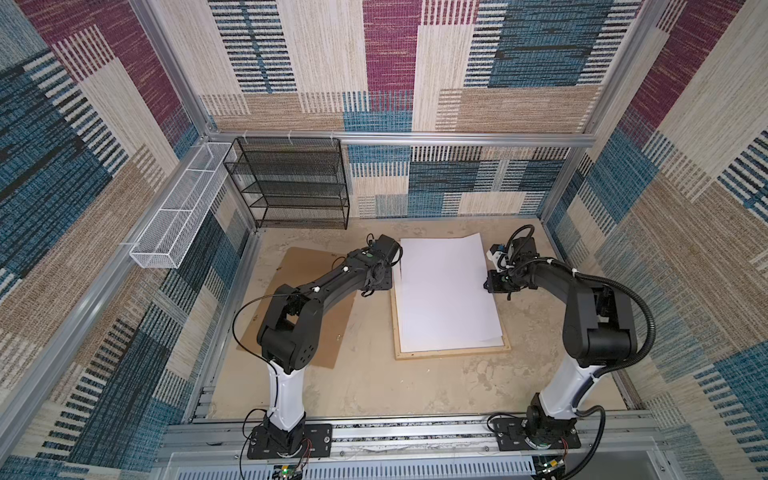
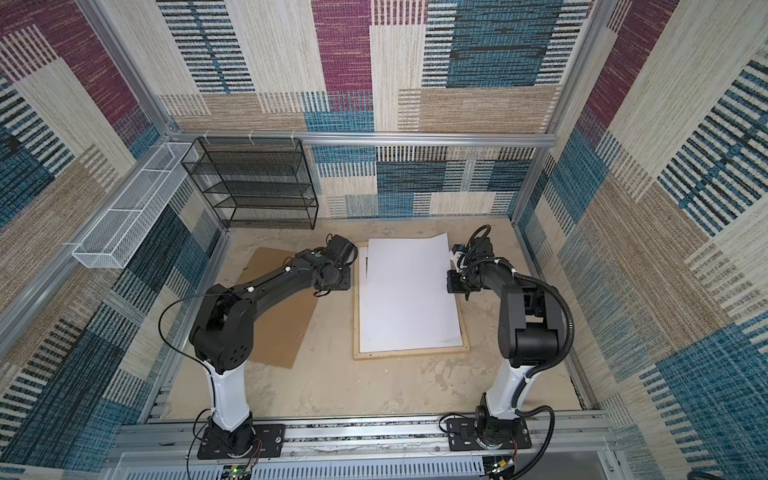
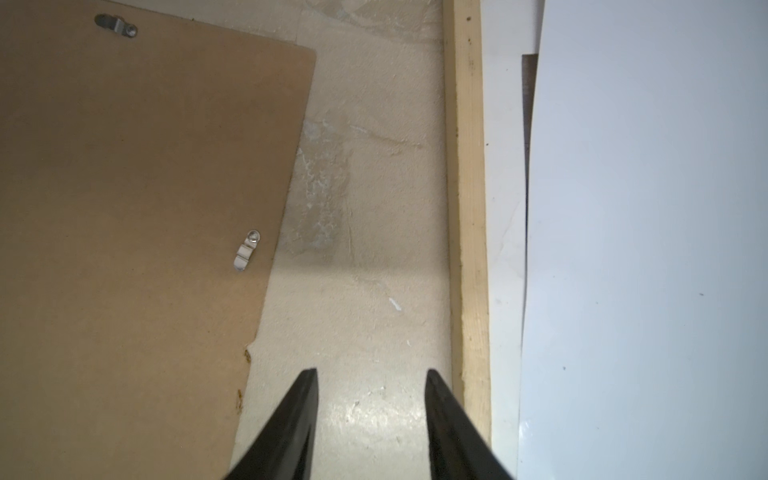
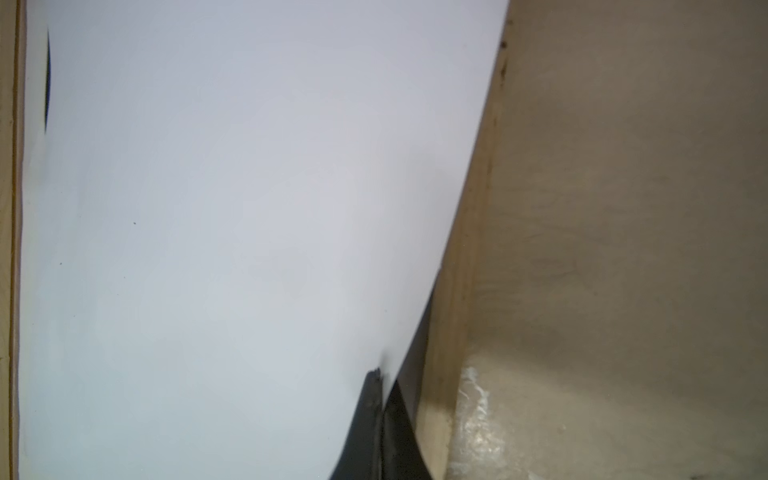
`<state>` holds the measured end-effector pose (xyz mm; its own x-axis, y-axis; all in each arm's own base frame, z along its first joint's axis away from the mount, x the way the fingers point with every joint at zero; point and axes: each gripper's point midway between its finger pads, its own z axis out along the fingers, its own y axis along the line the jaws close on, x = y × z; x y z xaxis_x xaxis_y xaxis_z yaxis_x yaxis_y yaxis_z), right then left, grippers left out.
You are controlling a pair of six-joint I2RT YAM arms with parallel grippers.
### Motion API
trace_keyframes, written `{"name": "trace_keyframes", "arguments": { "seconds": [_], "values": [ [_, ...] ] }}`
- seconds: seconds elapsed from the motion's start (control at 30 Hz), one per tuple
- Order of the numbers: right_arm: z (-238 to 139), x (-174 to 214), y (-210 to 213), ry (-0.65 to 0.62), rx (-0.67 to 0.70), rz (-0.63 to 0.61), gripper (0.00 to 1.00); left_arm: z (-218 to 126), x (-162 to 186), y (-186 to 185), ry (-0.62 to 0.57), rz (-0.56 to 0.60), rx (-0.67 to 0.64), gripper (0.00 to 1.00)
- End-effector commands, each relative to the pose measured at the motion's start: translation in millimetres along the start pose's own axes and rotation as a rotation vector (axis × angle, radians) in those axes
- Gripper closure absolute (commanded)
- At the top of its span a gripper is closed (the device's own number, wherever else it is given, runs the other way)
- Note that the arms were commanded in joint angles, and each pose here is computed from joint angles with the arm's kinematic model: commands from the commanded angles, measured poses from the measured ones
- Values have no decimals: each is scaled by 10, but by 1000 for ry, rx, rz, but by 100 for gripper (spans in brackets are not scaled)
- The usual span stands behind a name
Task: Put the photo into the frame
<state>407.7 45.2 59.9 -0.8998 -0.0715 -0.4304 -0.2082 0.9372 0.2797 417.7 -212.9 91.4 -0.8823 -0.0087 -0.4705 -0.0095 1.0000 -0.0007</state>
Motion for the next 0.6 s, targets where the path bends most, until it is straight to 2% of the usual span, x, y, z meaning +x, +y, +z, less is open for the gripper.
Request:
{"name": "trace_keyframes", "arguments": {
  "seconds": [0.0,0.37,0.57],
  "values": [
    [-79,-25,107,-16,-27,-80,100,-6,0,36,7,12,-18,55],
    [-189,-32,219,-41,-35,-126,100,-55,-9,41,11,18,-13,55],
    [-155,103,93,-8,33,-112,100,-30,28,9,26,24,4,55]
  ]
}}
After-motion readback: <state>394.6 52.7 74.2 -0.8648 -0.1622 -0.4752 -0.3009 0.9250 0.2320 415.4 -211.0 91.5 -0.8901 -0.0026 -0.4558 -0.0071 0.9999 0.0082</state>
